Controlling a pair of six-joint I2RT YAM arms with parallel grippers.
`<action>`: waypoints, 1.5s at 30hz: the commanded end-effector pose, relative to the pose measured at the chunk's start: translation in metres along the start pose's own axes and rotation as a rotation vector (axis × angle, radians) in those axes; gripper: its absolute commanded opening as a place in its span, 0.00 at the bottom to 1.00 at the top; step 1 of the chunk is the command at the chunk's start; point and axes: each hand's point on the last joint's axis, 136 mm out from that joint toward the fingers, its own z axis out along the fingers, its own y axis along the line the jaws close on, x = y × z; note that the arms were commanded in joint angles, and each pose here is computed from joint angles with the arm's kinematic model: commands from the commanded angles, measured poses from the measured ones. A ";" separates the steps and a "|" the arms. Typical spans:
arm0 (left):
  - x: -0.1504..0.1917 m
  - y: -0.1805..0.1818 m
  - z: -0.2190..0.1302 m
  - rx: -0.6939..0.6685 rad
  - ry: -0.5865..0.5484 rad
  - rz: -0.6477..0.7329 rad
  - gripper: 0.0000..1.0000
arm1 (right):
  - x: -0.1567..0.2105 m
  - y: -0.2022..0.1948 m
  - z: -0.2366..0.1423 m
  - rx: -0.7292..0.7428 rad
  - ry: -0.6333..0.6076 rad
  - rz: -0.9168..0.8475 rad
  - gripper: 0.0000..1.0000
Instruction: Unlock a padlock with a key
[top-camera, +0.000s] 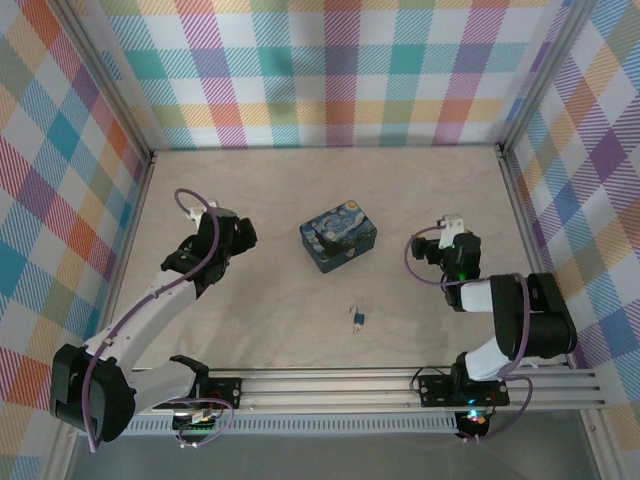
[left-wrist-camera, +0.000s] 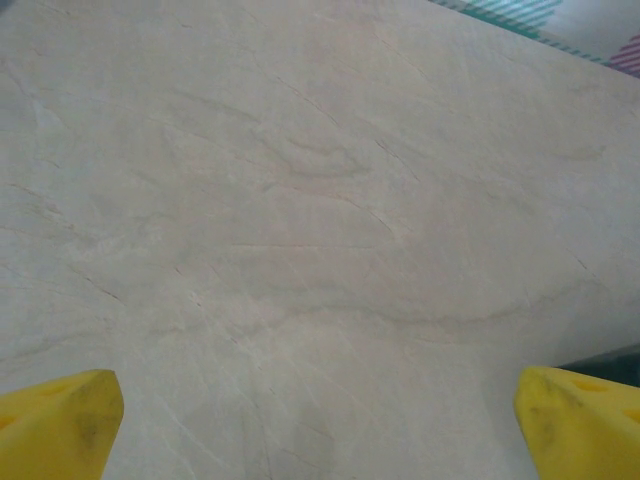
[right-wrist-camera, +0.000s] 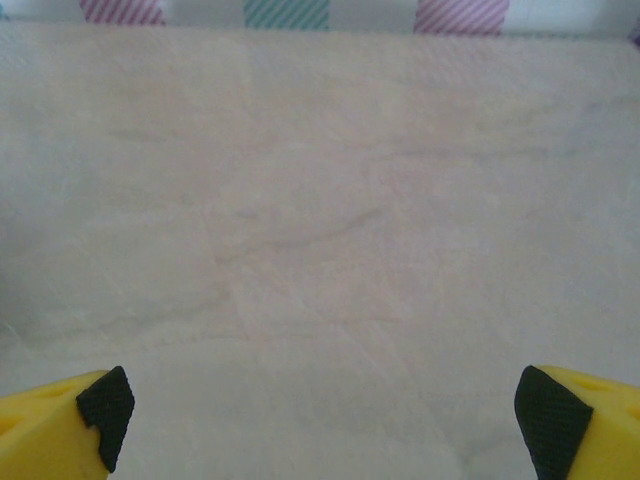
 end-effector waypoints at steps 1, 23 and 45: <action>-0.013 0.014 -0.003 -0.062 -0.069 -0.005 1.00 | -0.019 -0.002 0.006 -0.060 -0.026 0.084 1.00; 0.003 0.063 0.037 -0.206 -0.270 0.198 1.00 | -0.020 -0.002 0.006 -0.059 -0.032 0.082 1.00; 0.017 0.033 0.081 0.028 -0.336 0.294 1.00 | -0.020 -0.002 0.006 -0.058 -0.032 0.082 1.00</action>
